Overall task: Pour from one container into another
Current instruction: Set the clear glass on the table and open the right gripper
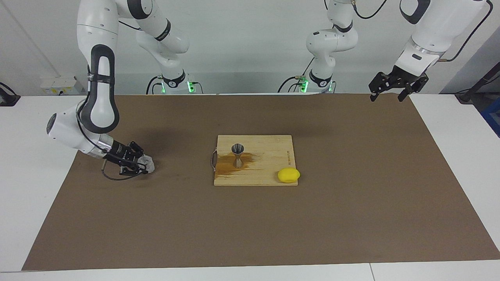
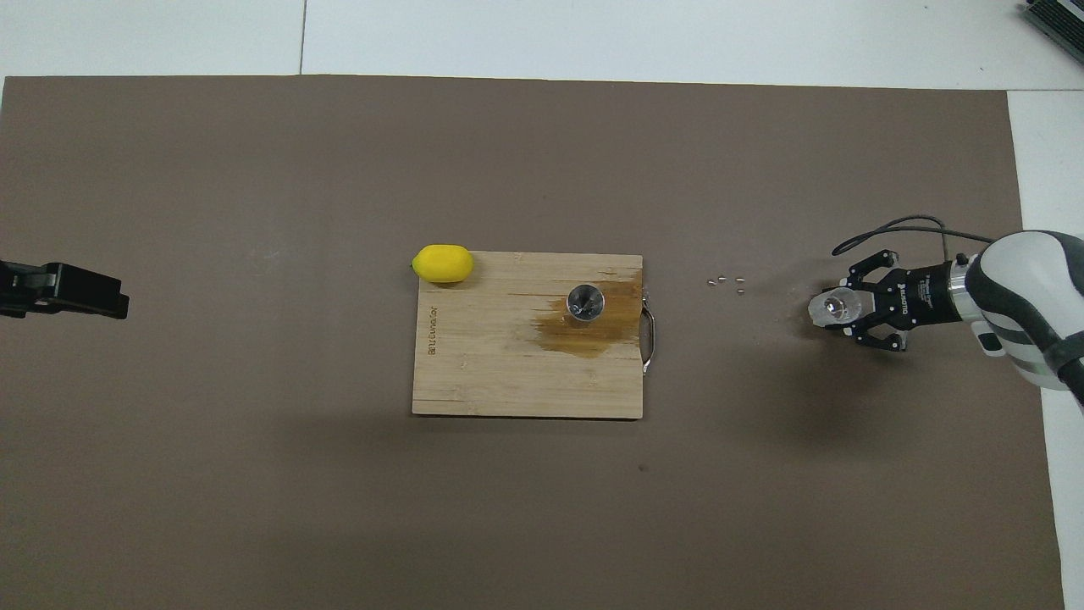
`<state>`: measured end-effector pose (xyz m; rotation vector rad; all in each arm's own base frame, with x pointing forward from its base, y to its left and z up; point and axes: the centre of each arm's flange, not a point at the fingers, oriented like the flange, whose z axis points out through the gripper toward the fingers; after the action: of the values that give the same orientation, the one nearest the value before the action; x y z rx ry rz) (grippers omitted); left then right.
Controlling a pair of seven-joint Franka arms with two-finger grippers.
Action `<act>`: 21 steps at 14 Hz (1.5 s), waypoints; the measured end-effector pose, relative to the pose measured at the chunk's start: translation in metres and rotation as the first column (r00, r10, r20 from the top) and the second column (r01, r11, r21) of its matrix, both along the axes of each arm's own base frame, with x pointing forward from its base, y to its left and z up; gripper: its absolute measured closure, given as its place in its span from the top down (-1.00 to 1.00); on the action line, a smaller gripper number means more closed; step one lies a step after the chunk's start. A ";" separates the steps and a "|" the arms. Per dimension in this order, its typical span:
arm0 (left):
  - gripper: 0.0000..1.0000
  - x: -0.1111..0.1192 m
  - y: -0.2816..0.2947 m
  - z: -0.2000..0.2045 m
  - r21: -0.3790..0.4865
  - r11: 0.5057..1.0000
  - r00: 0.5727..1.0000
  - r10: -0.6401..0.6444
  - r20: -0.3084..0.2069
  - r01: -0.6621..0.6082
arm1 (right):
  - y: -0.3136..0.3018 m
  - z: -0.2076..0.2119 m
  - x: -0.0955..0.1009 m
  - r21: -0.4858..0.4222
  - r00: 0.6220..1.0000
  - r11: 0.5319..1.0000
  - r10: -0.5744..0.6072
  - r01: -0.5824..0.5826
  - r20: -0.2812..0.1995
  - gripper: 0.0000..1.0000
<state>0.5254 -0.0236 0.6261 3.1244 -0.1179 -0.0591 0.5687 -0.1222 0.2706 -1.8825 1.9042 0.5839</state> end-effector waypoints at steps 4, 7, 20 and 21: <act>1.00 0.000 0.000 0.000 0.000 1.000 1.000 0.000 0.000 0.000 | 0.002 0.003 0.001 -0.001 1.000 1.000 0.004 -0.004 0.005 0.38; 1.00 0.000 0.000 0.000 0.000 1.000 1.000 0.000 0.000 0.000 | 0.001 0.008 0.001 -0.004 1.000 1.000 0.002 -0.002 0.015 0.97; 1.00 0.000 0.000 0.000 0.000 1.000 1.000 0.000 0.000 0.000 | 0.081 0.102 -0.025 -0.190 0.539 0.549 0.836 -0.814 0.104 0.99; 1.00 0.000 0.000 0.000 0.000 1.000 1.000 0.000 0.000 0.000 | 0.097 0.102 -0.023 -0.219 0.438 0.448 0.894 -0.867 0.093 0.99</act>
<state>0.5254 -0.0236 0.6260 3.1244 -0.1179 -0.0592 0.5457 -0.0247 0.3730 -2.8660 0.6578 0.5003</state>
